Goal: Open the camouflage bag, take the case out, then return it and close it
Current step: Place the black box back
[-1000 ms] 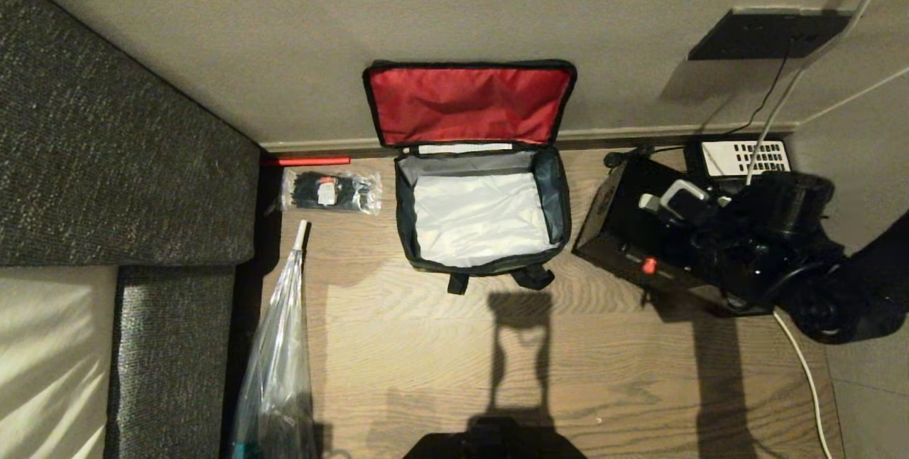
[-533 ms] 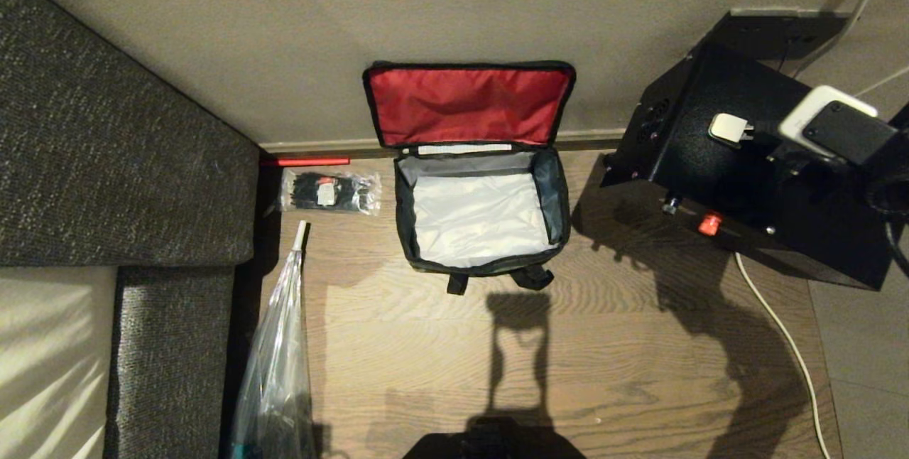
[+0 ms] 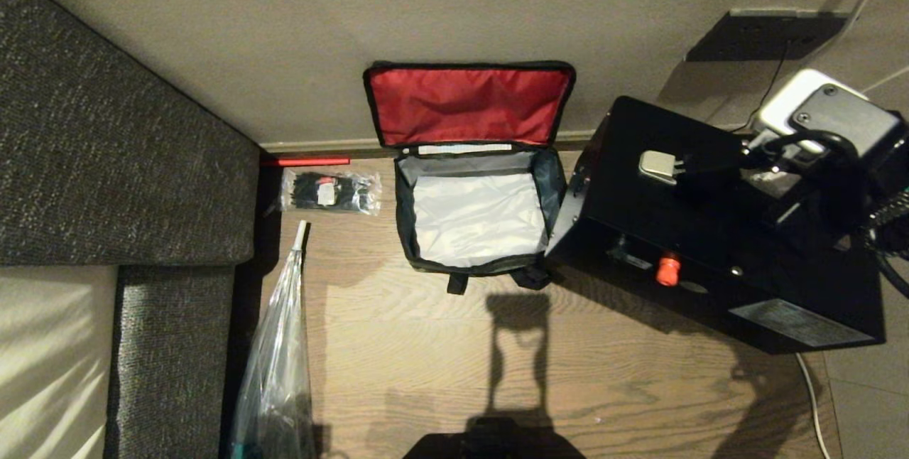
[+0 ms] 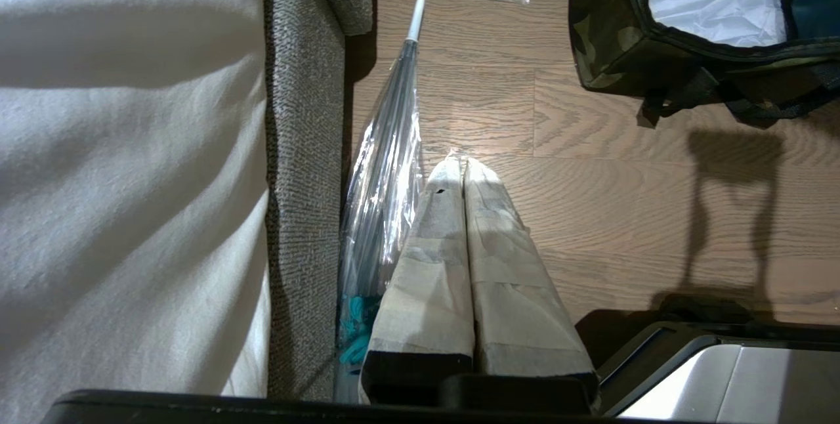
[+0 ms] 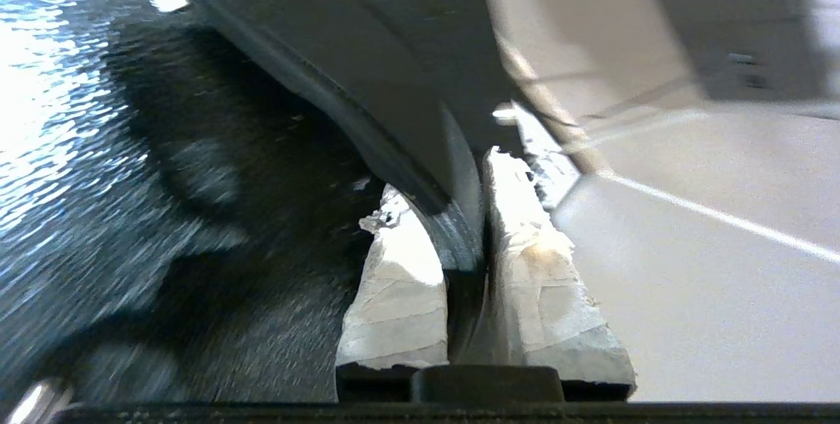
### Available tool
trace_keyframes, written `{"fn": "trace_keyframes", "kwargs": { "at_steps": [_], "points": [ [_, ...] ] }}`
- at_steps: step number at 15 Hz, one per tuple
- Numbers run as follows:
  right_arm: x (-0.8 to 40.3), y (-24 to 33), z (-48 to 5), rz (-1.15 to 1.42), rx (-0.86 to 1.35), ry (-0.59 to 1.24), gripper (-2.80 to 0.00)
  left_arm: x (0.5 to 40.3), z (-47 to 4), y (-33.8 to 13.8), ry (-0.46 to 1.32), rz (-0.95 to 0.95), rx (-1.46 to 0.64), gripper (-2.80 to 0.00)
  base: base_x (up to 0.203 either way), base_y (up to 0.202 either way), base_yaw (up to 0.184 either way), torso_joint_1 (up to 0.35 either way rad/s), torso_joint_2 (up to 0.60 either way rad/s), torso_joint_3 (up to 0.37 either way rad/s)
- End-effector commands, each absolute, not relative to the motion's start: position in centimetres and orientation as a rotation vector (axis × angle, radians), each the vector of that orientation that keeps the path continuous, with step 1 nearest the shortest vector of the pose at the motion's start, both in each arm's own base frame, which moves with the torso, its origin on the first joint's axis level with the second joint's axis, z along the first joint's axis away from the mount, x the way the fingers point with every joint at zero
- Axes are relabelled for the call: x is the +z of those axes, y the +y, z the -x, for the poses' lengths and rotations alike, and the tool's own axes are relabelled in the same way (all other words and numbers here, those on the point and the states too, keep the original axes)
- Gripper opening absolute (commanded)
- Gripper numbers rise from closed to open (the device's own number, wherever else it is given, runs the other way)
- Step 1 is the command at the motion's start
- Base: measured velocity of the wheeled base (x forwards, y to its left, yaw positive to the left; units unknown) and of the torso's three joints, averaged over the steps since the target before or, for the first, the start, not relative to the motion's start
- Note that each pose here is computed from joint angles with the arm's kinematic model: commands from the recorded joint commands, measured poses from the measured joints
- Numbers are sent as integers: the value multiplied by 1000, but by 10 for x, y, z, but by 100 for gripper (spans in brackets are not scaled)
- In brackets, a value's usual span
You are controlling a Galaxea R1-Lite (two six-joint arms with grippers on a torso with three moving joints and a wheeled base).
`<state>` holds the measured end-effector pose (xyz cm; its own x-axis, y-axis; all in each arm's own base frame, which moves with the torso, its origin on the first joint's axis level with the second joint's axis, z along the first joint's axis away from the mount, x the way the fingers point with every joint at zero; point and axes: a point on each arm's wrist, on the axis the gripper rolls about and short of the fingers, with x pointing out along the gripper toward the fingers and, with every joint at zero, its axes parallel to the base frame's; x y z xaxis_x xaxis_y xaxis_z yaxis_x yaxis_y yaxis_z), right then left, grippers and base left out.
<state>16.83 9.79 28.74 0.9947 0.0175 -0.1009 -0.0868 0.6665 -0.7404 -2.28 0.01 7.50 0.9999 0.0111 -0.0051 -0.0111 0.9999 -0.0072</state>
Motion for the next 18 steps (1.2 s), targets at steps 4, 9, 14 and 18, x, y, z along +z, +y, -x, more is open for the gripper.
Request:
{"fn": "trace_keyframes", "kwargs": {
  "at_steps": [4, 9, 14, 18],
  "points": [
    [284, 171, -215, 784, 179, 94, -280, 74, 23, 0, 6, 8, 12, -280, 0, 0, 0, 0, 0, 0],
    [282, 219, -241, 793, 281, 62, -280, 74, 23, 0, 6, 8, 12, -280, 0, 0, 0, 0, 0, 0],
    [283, 223, -235, 745, 325, 71, -280, 74, 23, 0, 6, 8, 12, -280, 0, 0, 0, 0, 0, 0],
    [279, 235, -226, 584, 705, 40, -280, 74, 23, 0, 6, 8, 12, -280, 0, 0, 0, 0, 0, 0]
  ]
}}
